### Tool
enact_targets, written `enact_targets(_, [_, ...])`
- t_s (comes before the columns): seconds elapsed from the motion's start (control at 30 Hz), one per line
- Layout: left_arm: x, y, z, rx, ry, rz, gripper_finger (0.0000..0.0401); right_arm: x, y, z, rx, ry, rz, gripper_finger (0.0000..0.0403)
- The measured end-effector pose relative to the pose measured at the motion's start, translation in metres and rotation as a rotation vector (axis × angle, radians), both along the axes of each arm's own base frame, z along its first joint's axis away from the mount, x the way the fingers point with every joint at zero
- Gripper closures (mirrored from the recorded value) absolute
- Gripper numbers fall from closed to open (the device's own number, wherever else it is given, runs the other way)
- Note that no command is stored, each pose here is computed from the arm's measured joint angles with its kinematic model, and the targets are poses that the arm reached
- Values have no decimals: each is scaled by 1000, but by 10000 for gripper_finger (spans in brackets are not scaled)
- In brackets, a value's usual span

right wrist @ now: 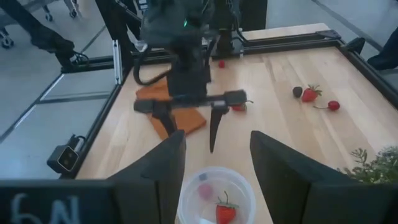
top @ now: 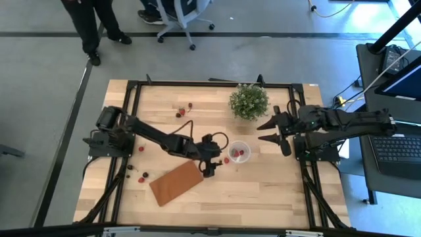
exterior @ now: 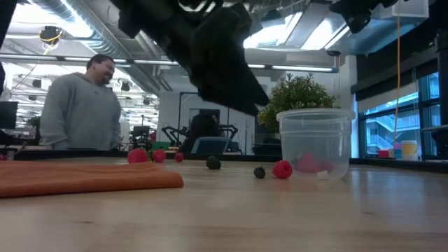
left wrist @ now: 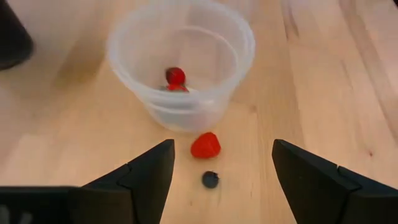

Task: Pick and placing Produce into tupperware
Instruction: Put the blueberry into the transparent container

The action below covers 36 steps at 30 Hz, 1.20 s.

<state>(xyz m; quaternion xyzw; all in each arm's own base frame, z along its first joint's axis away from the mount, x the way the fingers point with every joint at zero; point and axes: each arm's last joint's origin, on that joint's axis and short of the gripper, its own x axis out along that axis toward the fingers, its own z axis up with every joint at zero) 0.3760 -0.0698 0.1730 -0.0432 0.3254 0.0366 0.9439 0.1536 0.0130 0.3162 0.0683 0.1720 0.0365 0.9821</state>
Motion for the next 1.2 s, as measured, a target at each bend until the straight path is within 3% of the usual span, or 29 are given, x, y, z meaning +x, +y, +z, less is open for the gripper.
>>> enact_targets(0.5, [11,-8,-56,29,75,3,164,14,1,-10,-4,71,-1,219])
enact_targets(1.2, [14,2,-65,28,98,30,210,20,2,-15,-9,98,0,219])
